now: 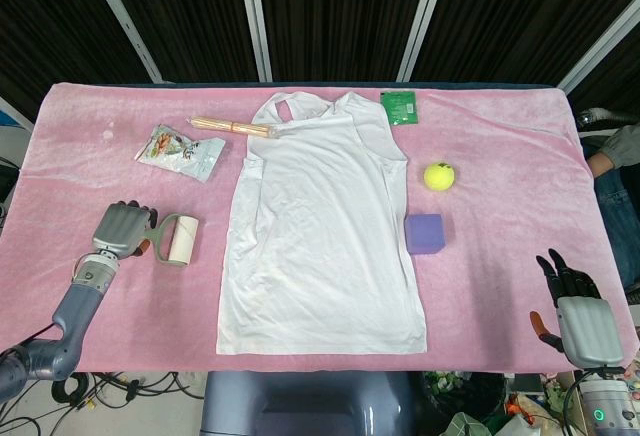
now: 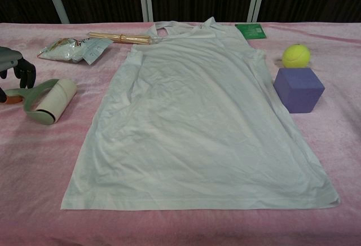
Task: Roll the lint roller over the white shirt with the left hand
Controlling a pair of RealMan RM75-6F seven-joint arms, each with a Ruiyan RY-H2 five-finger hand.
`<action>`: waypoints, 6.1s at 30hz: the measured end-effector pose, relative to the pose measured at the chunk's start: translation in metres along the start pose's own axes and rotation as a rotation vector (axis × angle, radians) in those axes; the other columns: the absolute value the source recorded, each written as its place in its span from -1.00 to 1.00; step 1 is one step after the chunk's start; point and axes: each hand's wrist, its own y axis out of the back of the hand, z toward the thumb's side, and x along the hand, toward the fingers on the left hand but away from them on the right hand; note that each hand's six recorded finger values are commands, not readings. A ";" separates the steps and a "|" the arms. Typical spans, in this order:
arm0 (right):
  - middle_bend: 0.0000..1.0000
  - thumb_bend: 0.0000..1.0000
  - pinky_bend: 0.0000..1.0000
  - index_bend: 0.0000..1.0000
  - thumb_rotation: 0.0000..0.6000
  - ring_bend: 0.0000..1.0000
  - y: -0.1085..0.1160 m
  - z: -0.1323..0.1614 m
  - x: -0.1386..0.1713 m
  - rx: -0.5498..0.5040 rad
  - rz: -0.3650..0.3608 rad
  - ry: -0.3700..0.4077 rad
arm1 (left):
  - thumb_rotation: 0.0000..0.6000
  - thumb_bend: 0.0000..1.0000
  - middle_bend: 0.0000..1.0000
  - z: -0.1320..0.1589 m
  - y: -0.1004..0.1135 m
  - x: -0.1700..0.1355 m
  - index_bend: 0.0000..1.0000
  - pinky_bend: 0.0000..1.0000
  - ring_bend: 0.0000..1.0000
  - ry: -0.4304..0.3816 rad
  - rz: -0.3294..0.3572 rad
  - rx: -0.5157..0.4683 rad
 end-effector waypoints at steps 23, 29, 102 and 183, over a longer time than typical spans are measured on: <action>-1.00 -0.44 -0.70 -0.92 1.00 -0.71 -0.001 -0.001 0.000 -0.005 0.006 -0.012 | 1.00 -0.37 -0.03 -0.001 0.001 0.002 -0.01 -0.19 -0.36 0.006 -0.004 0.005; -1.00 -0.44 -0.70 -0.92 1.00 -0.71 -0.001 -0.001 0.000 -0.008 0.010 -0.015 | 1.00 -0.34 -0.02 -0.002 -0.002 0.002 0.01 -0.19 -0.36 0.008 -0.014 0.012; -1.00 -0.44 -0.70 -0.92 1.00 -0.70 0.000 -0.007 0.002 -0.087 0.040 -0.070 | 1.00 0.11 0.30 0.166 0.120 0.029 0.35 0.38 0.02 -0.227 -0.089 0.022; -1.00 -0.44 -0.70 -0.92 1.00 -0.70 -0.002 -0.007 0.002 -0.106 0.051 -0.069 | 1.00 0.11 0.33 0.330 0.136 0.049 0.38 0.40 0.05 -0.294 -0.076 0.113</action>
